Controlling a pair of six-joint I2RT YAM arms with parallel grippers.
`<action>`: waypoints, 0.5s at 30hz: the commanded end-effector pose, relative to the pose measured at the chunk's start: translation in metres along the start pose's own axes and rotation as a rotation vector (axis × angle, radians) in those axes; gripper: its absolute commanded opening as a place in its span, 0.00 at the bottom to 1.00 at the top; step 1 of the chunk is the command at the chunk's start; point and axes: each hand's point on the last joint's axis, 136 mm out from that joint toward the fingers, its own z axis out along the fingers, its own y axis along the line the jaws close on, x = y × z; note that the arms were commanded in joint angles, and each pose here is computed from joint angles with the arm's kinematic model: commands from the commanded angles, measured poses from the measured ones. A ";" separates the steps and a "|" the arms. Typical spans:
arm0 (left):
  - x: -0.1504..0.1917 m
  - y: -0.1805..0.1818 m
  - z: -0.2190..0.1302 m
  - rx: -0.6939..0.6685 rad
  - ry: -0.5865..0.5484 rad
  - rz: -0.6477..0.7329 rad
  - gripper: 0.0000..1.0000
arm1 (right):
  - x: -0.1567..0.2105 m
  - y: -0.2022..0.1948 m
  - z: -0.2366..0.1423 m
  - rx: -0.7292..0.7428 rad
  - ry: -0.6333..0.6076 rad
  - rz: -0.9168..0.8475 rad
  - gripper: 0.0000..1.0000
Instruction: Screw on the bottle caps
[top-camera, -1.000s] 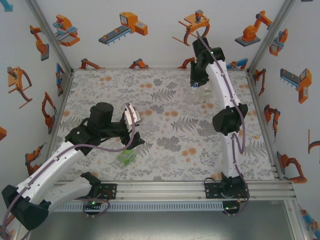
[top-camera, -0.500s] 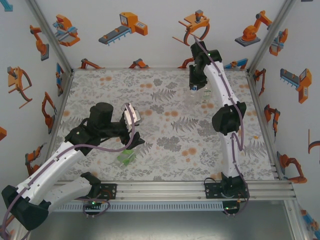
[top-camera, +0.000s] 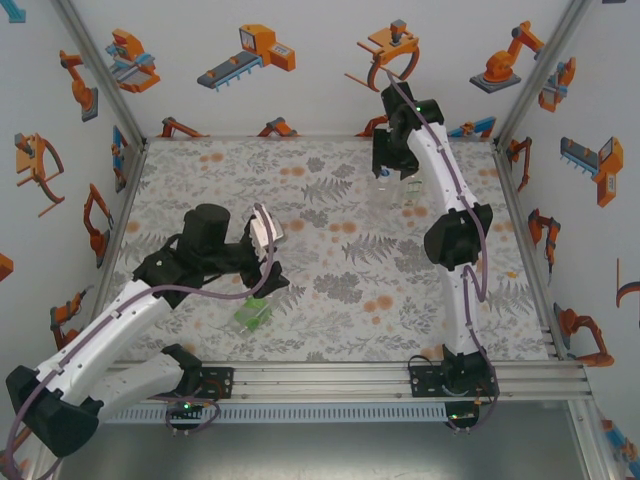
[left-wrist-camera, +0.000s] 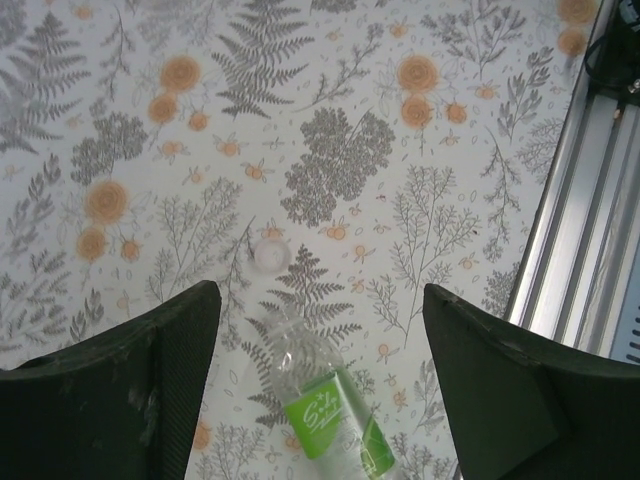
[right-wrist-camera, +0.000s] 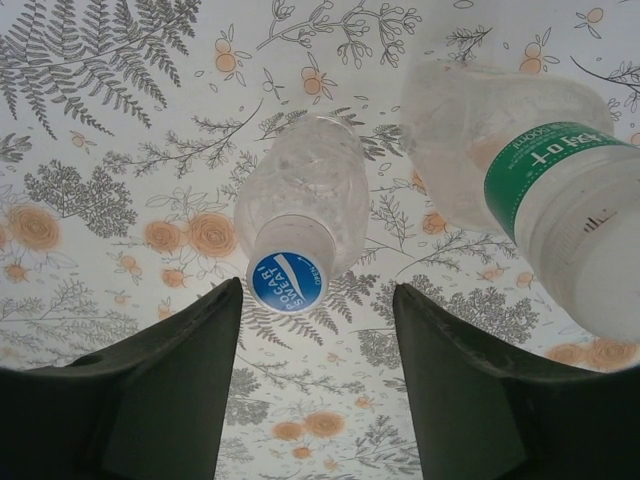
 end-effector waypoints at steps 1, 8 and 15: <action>0.008 0.012 -0.001 -0.067 0.077 -0.101 0.74 | -0.012 -0.001 -0.051 -0.020 -0.096 -0.001 0.62; 0.054 0.025 0.003 -0.189 0.225 -0.274 0.74 | -0.002 0.004 -0.089 -0.066 -0.135 0.009 0.69; 0.099 0.030 0.003 -0.332 0.303 -0.446 0.75 | 0.012 0.007 -0.115 -0.107 -0.146 0.016 0.70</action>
